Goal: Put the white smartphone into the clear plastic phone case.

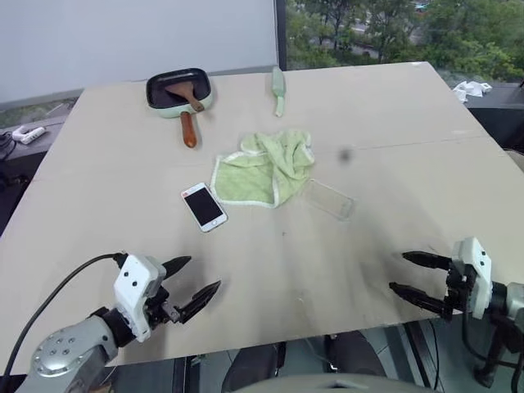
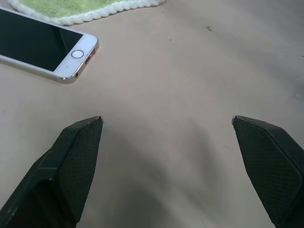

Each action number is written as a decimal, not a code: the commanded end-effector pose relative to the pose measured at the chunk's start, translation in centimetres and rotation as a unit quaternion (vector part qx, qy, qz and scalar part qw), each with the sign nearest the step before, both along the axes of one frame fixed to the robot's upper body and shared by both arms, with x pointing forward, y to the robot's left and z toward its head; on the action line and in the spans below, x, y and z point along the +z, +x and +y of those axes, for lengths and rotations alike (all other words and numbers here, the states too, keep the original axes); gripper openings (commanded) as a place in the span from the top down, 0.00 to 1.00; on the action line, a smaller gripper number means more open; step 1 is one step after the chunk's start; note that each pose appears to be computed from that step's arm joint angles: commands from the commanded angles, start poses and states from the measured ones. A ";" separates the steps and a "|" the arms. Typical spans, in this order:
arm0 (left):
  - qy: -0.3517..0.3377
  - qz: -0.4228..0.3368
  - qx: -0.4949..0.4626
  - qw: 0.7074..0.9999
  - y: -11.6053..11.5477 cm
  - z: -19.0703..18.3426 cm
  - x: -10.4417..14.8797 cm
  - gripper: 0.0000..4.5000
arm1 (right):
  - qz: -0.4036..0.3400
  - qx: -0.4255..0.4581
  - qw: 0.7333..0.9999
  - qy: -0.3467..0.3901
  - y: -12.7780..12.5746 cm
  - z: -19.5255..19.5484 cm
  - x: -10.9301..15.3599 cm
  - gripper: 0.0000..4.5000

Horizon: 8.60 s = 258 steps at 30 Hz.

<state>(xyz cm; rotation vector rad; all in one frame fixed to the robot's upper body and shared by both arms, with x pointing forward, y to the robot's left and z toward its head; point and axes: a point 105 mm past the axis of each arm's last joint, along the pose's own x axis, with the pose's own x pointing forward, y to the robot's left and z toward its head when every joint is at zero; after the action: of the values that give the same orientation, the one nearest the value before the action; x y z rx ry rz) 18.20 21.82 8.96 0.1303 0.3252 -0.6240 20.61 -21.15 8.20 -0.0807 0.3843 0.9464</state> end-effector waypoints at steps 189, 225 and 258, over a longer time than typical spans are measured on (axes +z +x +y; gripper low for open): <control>0.038 -0.024 -0.192 0.980 2.0 1.1 6.2 0.00 | -0.145 0.371 0.909 -0.123 6.0 15.1 4.8 0.00; 0.035 0.002 0.437 0.899 10.7 0.4 1.8 0.00 | -0.210 0.100 0.972 0.006 6.3 13.0 11.8 0.00; 0.035 0.084 0.453 0.887 12.7 -2.7 -1.5 0.00 | -0.172 0.157 0.972 0.042 3.5 11.5 11.4 0.00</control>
<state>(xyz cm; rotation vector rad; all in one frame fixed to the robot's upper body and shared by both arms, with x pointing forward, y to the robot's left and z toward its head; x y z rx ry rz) 31.41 19.62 9.74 -0.0266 0.4286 0.3216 24.31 -9.57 18.63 -0.2119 0.0604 1.2362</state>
